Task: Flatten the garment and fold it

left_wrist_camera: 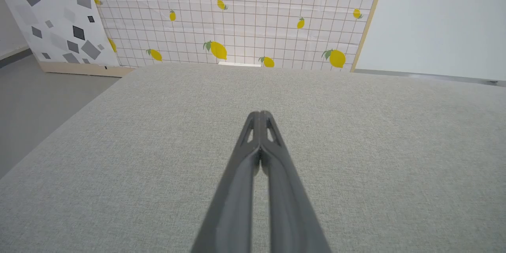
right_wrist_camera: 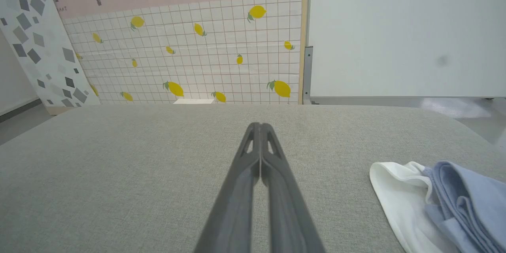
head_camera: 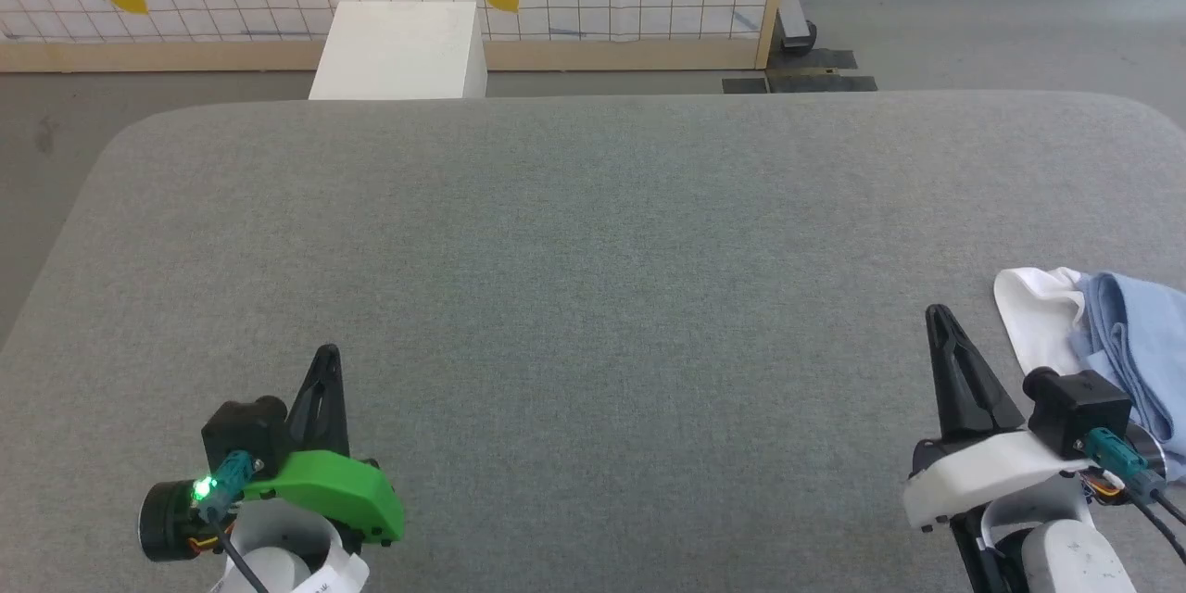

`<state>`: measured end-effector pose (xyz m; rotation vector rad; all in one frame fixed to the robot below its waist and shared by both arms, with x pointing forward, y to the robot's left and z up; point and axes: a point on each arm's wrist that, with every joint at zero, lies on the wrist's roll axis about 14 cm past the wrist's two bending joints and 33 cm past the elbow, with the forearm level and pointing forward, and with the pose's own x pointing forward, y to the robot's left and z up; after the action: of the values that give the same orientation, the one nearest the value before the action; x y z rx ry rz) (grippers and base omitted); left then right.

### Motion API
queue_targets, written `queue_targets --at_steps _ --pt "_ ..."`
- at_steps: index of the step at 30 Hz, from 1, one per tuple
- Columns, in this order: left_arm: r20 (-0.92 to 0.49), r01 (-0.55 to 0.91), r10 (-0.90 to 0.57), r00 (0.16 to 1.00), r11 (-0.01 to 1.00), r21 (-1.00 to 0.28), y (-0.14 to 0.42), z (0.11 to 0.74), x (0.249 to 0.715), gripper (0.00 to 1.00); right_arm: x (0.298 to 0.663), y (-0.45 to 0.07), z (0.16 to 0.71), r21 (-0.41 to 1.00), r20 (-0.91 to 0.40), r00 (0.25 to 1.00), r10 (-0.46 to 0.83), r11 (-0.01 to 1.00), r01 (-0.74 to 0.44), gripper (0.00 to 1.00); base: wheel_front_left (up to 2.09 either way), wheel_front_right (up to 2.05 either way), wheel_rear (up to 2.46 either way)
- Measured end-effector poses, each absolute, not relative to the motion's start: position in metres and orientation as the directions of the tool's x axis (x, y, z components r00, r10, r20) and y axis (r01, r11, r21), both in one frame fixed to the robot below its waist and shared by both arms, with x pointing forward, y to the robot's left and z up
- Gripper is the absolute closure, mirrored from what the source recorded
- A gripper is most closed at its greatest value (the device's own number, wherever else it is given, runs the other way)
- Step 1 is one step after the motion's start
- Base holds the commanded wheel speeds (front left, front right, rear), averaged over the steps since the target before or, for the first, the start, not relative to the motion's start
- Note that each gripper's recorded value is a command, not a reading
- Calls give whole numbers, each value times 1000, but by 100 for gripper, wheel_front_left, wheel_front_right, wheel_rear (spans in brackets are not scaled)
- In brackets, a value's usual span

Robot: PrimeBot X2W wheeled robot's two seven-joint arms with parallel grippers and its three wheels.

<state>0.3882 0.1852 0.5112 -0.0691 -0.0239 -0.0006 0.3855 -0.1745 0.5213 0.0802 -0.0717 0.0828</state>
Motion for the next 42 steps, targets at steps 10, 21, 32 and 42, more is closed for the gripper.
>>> queue_targets --at_steps 10,21,32,42 --pt "28 8 -7 1000 998 -62 182 515 388 100 385 -172 523 63 68 994 88 994 -92 100 0 0 0" --pt "28 6 -5 1000 999 -41 182 518 386 100 382 -170 522 46 54 994 96 994 -99 100 0 0 0" --pt "25 7 -7 1000 999 -31 181 520 385 100 382 -168 526 27 50 993 105 994 -106 100 0 0 0" --pt "25 11 -11 1000 1000 -18 179 523 383 100 381 -166 527 16 41 993 111 994 -112 100 0 0 0"
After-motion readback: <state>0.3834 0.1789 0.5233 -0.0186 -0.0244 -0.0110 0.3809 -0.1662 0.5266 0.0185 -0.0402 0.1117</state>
